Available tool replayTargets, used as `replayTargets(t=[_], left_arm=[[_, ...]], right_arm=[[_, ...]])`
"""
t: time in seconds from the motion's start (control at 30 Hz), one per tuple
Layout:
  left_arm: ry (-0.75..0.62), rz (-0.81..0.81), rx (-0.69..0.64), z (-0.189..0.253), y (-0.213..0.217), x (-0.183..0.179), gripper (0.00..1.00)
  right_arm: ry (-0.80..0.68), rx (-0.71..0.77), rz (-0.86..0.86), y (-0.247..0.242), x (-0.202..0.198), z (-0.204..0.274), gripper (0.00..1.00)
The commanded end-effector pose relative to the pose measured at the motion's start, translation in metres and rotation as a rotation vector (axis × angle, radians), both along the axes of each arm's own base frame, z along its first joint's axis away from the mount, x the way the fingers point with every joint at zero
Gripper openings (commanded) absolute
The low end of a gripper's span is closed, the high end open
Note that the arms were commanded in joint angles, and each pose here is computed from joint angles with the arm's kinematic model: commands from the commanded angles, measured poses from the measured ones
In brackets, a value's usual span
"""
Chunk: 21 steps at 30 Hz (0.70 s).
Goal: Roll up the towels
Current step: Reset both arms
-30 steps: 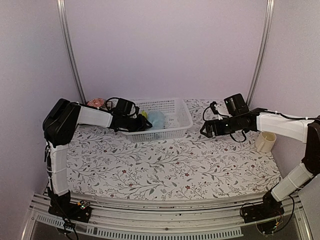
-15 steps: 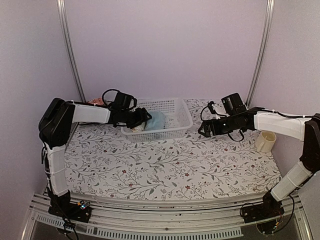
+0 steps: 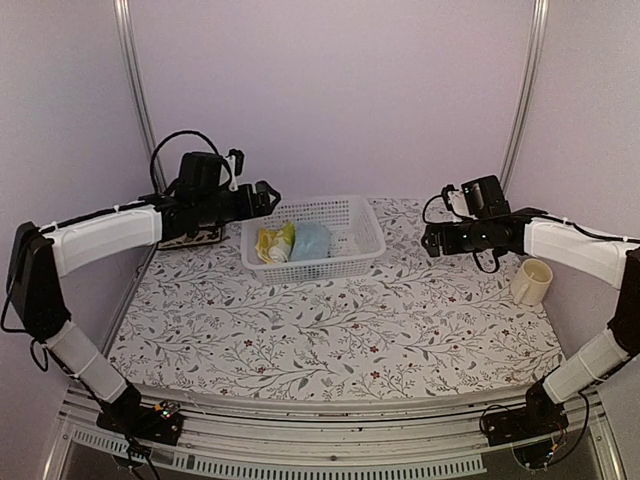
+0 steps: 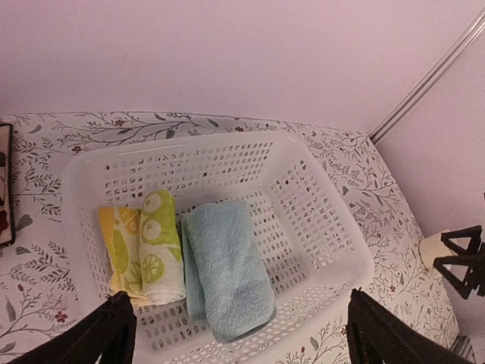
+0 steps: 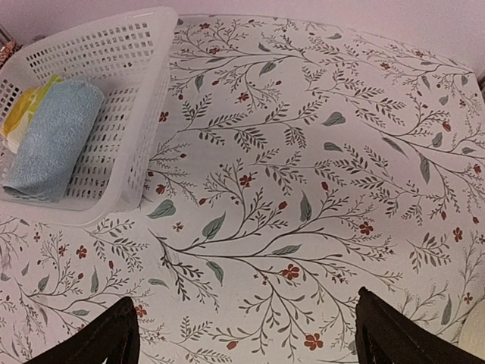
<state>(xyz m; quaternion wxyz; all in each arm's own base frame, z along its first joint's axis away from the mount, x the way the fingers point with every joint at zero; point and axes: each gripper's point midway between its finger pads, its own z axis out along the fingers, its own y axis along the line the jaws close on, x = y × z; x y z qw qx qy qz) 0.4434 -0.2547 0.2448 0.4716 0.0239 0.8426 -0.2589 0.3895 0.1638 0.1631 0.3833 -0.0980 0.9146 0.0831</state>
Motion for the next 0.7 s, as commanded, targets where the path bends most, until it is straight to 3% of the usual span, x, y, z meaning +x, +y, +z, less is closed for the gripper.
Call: replayTargets(t=[0.0,0.1,0.27,0.53,0.67], left_arm=[[-0.095,0.012,0.095,0.011,0.035,-0.029,0.97],[-0.203,-0.014,0.174,0.027,0.048,-0.049,0.97],[-0.21,0.01,0.298,0.009,0.077,-0.077,0.97],[-0.461,0.017,0.234,0.007,0.1,-0.125,0.97],[-0.455,0.002,0.268,-0.004,0.101,-0.128,0.97]], right_arm=[[-0.127,-0.003,-0.028,-0.022,0.001,0.032,0.99],[-0.199,0.068,0.064,-0.012,-0.015,0.047,0.99],[-0.313,0.081,0.04,-0.027,-0.036,0.057,0.99],[-0.517,0.137,-0.003,-0.05,-0.074,0.101,0.99],[-0.548,0.133,-0.018,-0.057,-0.082,0.109,0.99]])
